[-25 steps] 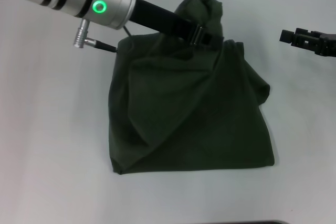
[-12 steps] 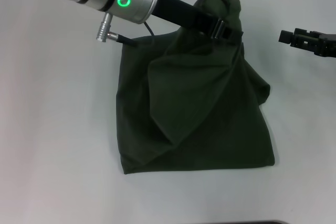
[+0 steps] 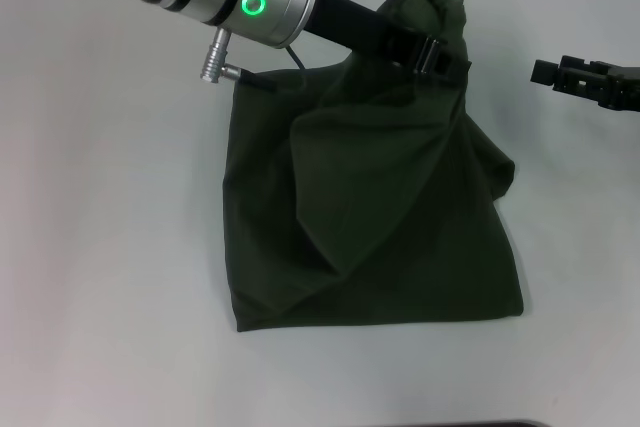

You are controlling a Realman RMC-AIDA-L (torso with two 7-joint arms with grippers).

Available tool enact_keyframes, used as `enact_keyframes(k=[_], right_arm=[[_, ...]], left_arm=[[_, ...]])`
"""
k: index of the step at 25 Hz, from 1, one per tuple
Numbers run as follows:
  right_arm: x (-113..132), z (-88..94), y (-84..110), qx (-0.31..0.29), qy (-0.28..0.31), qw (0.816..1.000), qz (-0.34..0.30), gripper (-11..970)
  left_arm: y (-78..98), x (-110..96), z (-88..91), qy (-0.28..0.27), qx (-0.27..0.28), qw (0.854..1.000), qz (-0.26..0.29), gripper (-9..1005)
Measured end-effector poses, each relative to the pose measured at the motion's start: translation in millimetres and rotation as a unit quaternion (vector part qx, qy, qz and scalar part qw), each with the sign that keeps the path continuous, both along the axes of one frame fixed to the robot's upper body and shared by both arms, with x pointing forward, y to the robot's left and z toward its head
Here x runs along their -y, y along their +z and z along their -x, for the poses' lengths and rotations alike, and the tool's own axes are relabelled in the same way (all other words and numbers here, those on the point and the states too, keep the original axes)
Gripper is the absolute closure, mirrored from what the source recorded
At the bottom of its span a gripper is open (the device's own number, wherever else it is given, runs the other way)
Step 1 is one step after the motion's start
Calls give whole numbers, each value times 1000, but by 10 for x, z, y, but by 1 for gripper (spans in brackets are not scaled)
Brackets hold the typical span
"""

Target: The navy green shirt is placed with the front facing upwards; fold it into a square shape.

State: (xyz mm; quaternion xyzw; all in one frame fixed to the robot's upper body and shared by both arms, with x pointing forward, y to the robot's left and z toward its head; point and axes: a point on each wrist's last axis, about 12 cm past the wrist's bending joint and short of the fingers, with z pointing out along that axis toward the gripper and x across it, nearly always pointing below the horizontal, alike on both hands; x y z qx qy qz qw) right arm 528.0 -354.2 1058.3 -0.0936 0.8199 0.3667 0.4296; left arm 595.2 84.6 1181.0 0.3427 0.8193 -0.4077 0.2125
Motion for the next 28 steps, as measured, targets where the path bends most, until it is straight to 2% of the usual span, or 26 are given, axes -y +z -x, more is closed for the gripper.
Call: enact_keyframes(k=[8, 16, 25, 28], right_arm=[[-15, -9, 2, 1, 2, 1000, 0, 211], [-14, 6, -7, -1, 4, 1000, 0, 212], [-22, 42, 8, -6, 25, 1000, -3, 212], [-33, 36, 25, -7, 38, 999, 0, 212]], left_arm=[[-54, 17, -34, 15, -26, 999, 15, 942], [-52, -2, -34, 22, -31, 999, 30, 686], [-45, -239, -67, 44, 0, 996, 75, 473], [-71, -357, -66, 52, 18, 995, 85, 345]])
